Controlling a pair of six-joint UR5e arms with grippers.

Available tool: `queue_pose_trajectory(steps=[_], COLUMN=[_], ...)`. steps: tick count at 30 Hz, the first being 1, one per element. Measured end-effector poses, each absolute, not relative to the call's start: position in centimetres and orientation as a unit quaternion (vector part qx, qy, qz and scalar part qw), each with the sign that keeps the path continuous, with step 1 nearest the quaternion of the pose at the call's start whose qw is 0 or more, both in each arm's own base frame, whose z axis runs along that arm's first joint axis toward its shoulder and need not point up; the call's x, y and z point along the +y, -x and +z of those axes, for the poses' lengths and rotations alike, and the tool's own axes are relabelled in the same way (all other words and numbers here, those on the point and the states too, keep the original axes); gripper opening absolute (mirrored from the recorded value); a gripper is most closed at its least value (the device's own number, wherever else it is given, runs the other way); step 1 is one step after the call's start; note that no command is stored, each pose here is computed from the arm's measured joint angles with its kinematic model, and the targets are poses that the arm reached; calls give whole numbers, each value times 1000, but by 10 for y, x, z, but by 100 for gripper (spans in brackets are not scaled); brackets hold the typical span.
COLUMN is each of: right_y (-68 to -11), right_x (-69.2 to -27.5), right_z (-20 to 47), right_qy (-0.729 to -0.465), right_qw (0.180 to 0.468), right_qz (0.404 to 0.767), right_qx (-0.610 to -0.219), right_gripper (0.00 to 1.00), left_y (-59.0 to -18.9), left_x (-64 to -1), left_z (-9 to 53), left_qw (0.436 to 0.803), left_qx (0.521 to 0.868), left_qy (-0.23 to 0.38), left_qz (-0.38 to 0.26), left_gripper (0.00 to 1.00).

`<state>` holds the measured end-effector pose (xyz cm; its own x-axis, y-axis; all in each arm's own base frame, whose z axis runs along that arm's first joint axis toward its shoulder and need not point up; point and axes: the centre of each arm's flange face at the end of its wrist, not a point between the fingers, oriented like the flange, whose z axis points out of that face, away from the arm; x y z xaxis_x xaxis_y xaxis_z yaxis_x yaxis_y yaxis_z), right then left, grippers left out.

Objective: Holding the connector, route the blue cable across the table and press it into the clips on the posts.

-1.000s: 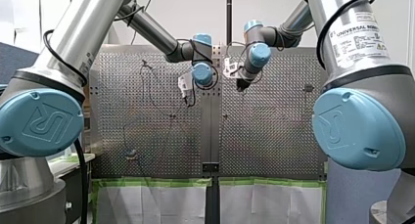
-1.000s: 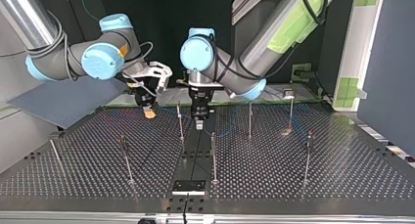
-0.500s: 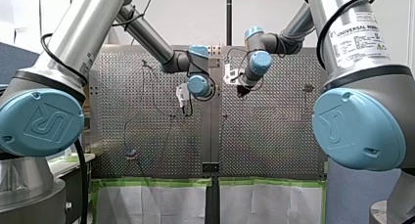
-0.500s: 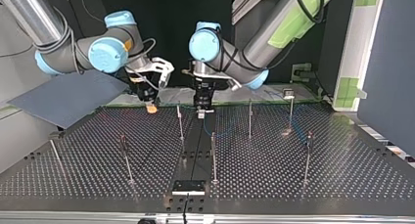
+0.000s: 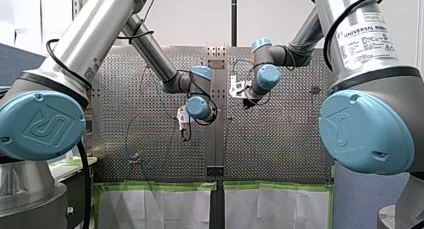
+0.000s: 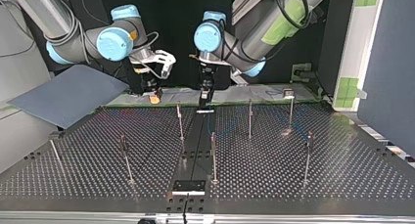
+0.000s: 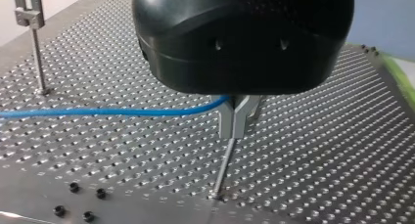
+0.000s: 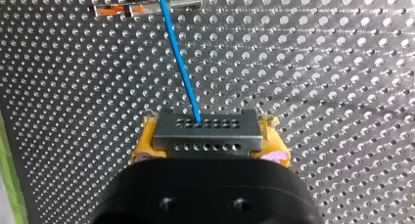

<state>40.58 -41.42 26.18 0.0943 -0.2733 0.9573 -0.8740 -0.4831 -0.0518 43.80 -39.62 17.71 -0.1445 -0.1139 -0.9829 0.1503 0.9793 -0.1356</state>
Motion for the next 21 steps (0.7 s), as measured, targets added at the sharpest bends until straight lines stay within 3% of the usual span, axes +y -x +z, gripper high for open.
queue_pose_trajectory(steps=[8,21], right_y=[-403,-400], right_x=[-416,-420], right_z=[253,215], right_qy=[-675,-680], right_qw=[296,271], right_qz=[538,552], right_qx=[-408,-399], right_gripper=[0,0], left_y=[-419,-406], left_x=[-382,-378], left_z=[152,134], left_qw=[647,641], left_qx=[756,755], left_qy=[-3,-9], left_qz=[-102,-133], left_gripper=[0,0])
